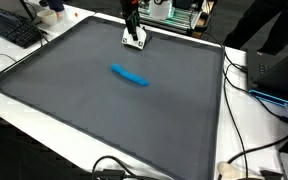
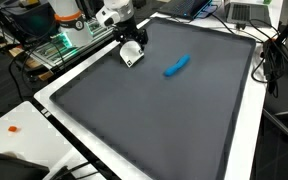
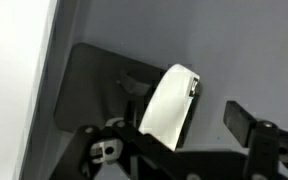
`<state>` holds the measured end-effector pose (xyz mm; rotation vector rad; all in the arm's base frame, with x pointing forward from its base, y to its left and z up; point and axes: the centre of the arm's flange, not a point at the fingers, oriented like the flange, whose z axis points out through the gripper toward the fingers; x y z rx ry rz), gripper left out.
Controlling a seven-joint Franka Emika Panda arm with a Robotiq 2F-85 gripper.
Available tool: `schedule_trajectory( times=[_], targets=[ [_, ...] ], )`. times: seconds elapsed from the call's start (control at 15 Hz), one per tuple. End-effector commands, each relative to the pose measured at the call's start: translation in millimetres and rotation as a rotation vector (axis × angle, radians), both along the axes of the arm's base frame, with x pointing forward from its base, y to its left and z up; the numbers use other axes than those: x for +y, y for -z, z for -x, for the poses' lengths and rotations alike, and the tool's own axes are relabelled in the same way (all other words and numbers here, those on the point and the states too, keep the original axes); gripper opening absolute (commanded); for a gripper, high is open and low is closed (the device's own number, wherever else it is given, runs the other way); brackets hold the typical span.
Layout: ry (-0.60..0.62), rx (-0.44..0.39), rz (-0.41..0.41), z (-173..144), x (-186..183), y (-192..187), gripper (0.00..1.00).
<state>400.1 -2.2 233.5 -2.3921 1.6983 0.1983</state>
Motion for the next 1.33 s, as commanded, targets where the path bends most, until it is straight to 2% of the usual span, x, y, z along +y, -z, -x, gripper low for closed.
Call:
schedule_trajectory(
  times=[0.0, 0.2, 0.4, 0.47, 0.53, 0.6, 0.67, 0.87, 1.0, 1.27],
  targets=[
    [0.014, 0.001, 0.024, 4, 5, 7, 0.87],
    [0.016, 0.003, 0.027, 3, 5, 10, 0.81],
    [0.019, 0.008, 0.027, 2, 6, 12, 0.67],
    [0.02, 0.01, 0.026, 2, 7, 12, 0.66],
    [0.022, 0.012, 0.027, 2, 7, 13, 0.56],
    [0.025, 0.013, 0.025, 2, 7, 13, 0.53],
    [0.026, 0.014, 0.024, 2, 8, 14, 0.47],
    [0.035, 0.014, 0.019, 0, 8, 14, 0.16],
    [0.055, 0.002, 0.019, -4, 8, 11, 0.02],
    [0.094, -0.022, 0.025, -14, 7, 4, 0.01]
  ],
)
